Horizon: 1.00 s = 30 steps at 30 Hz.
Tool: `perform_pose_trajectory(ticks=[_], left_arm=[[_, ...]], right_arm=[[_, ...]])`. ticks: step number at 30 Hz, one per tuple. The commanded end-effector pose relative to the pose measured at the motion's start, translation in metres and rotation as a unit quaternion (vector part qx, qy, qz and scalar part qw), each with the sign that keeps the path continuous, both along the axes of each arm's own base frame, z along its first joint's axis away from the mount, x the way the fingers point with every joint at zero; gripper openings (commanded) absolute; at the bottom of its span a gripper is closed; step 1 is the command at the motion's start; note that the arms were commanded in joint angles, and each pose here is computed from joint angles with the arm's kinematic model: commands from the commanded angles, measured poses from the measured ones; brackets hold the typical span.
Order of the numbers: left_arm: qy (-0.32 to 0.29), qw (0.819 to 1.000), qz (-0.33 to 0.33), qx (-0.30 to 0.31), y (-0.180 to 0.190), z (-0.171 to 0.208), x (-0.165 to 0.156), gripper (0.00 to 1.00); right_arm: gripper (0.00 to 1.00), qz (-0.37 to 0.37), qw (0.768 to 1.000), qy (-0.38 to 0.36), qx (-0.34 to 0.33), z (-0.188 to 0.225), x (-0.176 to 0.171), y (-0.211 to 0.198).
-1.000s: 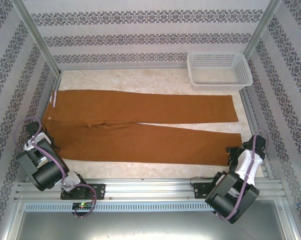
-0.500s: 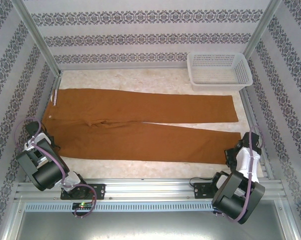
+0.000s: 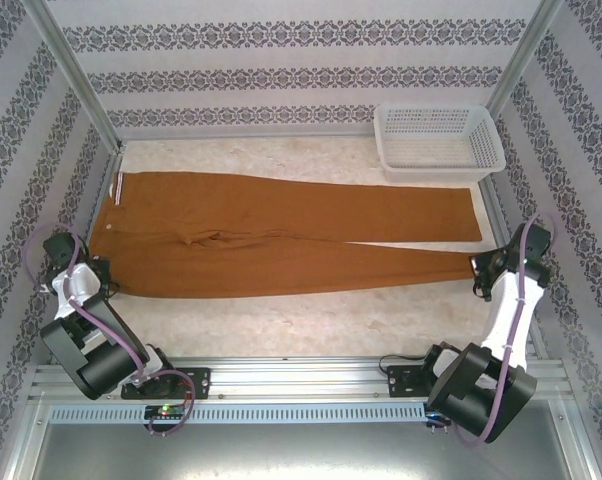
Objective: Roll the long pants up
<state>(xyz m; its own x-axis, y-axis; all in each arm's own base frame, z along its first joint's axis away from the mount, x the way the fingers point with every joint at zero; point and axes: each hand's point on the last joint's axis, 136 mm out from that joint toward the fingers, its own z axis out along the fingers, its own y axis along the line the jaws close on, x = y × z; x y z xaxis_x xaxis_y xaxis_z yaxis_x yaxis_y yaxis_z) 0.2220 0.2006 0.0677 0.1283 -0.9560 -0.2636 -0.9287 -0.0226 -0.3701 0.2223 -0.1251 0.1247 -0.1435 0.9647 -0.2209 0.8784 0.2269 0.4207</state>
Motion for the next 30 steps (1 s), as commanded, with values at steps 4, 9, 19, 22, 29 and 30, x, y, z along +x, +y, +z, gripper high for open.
perform_pose_trajectory(ticks=[4,9,19,22,29,30], left_arm=[[-0.090,0.995,-0.031,0.018,0.012,0.053,0.047,0.00],[-0.122,0.991,-0.036,0.030,0.022,0.086,0.076,0.00],[-0.130,0.987,-0.086,0.050,0.028,0.120,0.149,0.00],[-0.128,0.986,-0.104,0.042,0.027,0.116,0.175,0.00],[-0.106,0.983,-0.147,0.027,0.020,0.092,0.230,0.00],[-0.102,0.983,-0.150,0.025,0.019,0.086,0.236,0.00]], right_arm=[[0.00,0.025,0.998,-0.045,-0.025,0.032,0.064,-0.039],[0.00,0.030,0.998,-0.059,-0.017,0.036,0.105,-0.059],[0.00,0.063,0.994,-0.087,-0.012,0.053,0.172,-0.077],[0.00,0.077,0.993,-0.091,-0.010,0.053,0.191,-0.078],[0.00,0.118,0.989,-0.091,-0.026,0.046,0.233,-0.074],[0.00,0.123,0.988,-0.089,-0.029,0.043,0.238,-0.074]])
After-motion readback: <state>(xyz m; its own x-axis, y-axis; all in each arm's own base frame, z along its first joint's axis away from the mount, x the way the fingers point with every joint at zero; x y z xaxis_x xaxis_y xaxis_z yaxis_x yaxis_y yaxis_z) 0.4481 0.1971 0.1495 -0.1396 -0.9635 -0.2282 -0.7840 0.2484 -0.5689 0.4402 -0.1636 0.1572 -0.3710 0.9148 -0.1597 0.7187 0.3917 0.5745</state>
